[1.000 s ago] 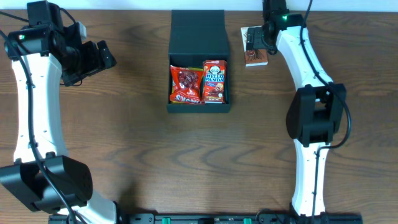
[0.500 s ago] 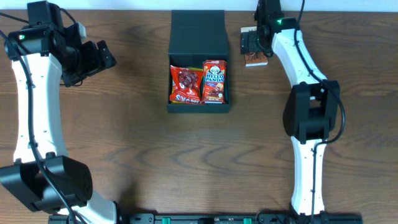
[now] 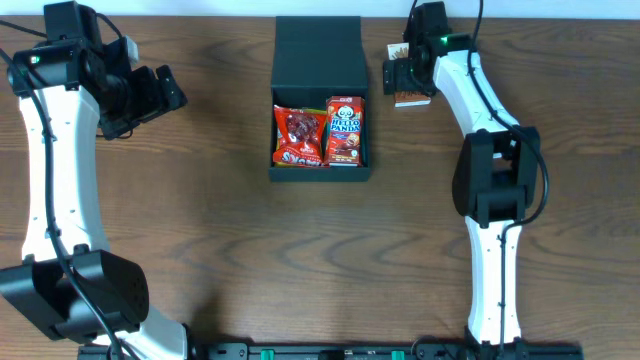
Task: Pack container
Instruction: 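Reach right gripper to the brown Pocky box and grasp it, then lift the Pocky box and carry it left into the black box, then lower the Pocky box upright beside the Hello Panda box and release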
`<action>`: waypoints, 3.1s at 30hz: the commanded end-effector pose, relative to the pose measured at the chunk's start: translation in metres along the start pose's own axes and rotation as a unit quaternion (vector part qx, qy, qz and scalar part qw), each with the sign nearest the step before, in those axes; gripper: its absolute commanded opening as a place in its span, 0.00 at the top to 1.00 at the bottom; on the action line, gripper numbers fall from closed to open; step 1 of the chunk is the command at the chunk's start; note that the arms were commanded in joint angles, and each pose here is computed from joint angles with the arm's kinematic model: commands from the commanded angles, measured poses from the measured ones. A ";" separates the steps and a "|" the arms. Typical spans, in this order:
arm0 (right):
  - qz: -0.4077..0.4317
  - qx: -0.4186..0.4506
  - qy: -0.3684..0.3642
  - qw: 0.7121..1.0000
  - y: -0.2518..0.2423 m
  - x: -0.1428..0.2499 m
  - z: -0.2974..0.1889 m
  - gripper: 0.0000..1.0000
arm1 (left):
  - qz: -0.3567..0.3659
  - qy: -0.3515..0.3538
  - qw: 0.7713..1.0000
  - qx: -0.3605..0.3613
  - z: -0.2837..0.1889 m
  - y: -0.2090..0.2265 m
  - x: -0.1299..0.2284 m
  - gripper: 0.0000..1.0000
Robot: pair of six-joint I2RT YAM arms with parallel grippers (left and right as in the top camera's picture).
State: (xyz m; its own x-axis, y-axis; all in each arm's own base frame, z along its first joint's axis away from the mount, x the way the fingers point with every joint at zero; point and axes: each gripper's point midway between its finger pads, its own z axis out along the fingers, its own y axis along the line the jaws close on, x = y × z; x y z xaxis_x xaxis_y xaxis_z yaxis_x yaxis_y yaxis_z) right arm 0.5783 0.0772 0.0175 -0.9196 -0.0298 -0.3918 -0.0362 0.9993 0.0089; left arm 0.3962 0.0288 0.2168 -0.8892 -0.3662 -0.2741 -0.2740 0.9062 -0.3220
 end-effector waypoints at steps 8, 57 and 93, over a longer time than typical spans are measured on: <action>-0.008 -0.001 0.015 1.000 0.001 0.009 0.015 0.02 | -0.004 -0.004 1.000 -0.003 -0.004 0.001 0.001 0.05; -0.049 -0.111 0.165 0.979 0.219 0.105 -0.177 0.52 | -0.003 0.000 1.000 -0.004 -0.004 0.002 0.003 0.05; 0.021 0.007 0.211 0.977 0.233 0.195 -0.044 0.48 | 0.007 0.004 1.000 -0.005 -0.004 0.002 0.005 0.05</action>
State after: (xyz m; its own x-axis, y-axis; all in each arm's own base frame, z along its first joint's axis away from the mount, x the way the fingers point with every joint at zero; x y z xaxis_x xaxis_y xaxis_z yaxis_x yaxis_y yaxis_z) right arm 0.4026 0.3117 0.0570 -0.9900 0.0157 -0.1405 0.0038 0.9964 0.0846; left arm 0.3929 0.0282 0.2157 -0.8944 -0.3628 -0.2616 -0.2747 0.9071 -0.3191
